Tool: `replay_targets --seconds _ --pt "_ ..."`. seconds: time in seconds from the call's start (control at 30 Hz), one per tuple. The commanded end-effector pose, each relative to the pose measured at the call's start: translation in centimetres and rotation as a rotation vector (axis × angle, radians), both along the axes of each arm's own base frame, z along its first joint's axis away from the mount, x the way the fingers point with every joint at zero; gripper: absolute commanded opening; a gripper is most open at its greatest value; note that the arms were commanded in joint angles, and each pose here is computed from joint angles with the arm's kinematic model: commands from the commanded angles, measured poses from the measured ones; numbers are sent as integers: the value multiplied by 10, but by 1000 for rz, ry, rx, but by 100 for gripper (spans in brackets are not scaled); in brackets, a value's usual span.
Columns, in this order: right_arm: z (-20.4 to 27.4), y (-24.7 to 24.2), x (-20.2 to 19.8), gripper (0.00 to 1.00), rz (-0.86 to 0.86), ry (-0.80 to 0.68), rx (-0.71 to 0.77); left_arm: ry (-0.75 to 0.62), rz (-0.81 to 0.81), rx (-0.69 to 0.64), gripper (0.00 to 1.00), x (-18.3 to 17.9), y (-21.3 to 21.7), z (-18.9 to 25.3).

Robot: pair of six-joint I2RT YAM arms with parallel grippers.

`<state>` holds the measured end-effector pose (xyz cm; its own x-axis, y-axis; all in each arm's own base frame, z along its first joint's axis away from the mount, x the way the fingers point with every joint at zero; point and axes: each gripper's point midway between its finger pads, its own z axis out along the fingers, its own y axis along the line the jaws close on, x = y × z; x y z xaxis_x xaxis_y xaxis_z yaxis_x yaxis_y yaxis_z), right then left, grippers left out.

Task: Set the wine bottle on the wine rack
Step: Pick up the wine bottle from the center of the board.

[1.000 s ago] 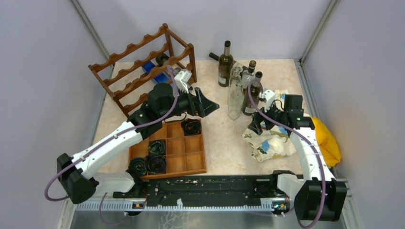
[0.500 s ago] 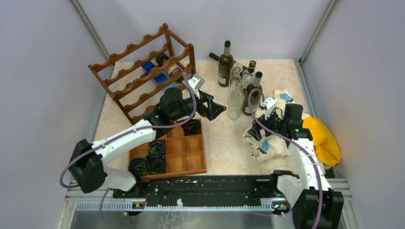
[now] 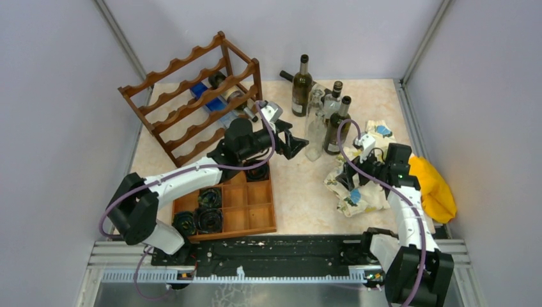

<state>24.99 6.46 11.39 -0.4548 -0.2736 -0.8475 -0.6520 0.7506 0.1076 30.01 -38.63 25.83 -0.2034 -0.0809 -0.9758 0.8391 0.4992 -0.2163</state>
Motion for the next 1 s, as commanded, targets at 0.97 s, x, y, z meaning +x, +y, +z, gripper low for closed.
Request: replay_targets --seconds 0.97 --pt "0 -2 8 90 29 -52 -6 -58 -68 -33 98 54 -54 -37"
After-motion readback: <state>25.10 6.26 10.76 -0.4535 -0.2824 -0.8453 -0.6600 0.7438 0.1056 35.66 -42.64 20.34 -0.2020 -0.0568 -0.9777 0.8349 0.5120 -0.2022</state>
